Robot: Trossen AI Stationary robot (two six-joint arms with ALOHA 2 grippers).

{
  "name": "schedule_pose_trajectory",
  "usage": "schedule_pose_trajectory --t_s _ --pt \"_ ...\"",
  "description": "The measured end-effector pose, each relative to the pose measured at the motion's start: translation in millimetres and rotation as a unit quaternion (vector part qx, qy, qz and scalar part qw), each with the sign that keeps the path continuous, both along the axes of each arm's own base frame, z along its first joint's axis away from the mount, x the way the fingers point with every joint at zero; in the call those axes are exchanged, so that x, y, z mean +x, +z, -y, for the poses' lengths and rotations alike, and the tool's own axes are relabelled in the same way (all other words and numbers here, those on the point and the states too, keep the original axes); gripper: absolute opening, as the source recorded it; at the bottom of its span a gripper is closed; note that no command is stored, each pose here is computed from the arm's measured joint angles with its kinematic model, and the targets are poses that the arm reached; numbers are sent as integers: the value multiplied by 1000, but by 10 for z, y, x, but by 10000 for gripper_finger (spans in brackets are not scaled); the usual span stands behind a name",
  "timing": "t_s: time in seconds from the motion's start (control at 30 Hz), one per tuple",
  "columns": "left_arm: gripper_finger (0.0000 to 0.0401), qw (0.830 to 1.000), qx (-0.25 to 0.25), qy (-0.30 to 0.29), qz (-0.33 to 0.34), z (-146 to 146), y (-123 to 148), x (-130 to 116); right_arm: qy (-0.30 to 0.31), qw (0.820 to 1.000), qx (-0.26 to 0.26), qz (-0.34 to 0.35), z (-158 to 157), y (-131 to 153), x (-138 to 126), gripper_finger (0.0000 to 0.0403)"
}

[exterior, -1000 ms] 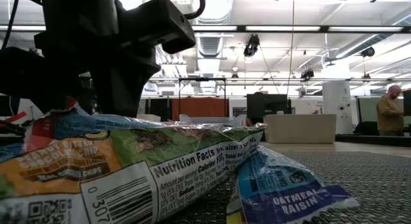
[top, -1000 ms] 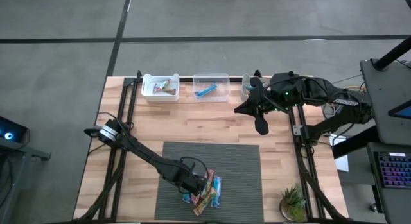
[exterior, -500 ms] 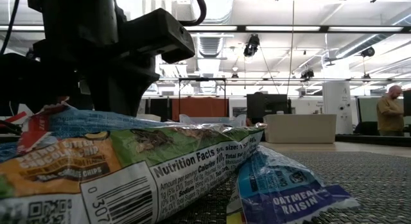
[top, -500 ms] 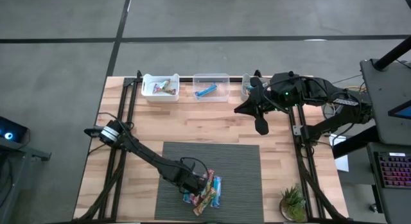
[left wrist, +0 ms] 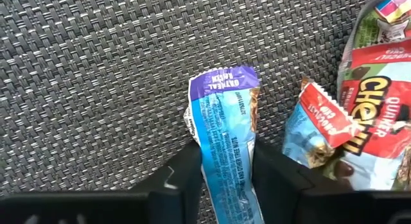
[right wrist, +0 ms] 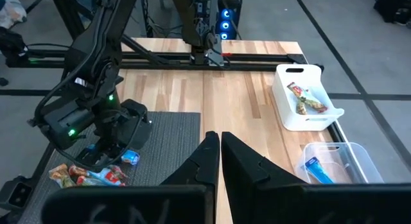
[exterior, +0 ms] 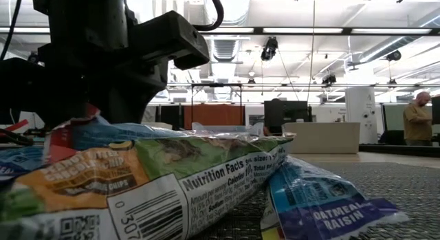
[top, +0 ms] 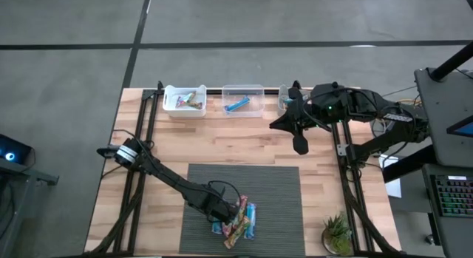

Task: Pick and place Granola Bars by type
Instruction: Put the blue granola bar into the transparent bin

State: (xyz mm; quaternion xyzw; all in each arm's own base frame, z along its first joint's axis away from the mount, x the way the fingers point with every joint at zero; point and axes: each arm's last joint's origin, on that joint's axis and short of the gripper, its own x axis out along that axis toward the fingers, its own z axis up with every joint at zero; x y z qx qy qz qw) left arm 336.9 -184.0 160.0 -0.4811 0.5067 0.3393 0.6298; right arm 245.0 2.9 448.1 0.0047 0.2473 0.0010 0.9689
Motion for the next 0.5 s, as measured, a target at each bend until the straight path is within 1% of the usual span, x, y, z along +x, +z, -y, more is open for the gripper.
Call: schedule_pose_trajectory --t_s 0.5 --pt "70 1000 -8 -12 -1 8 2 5 0 1000 0 0 1 -1 0 9"
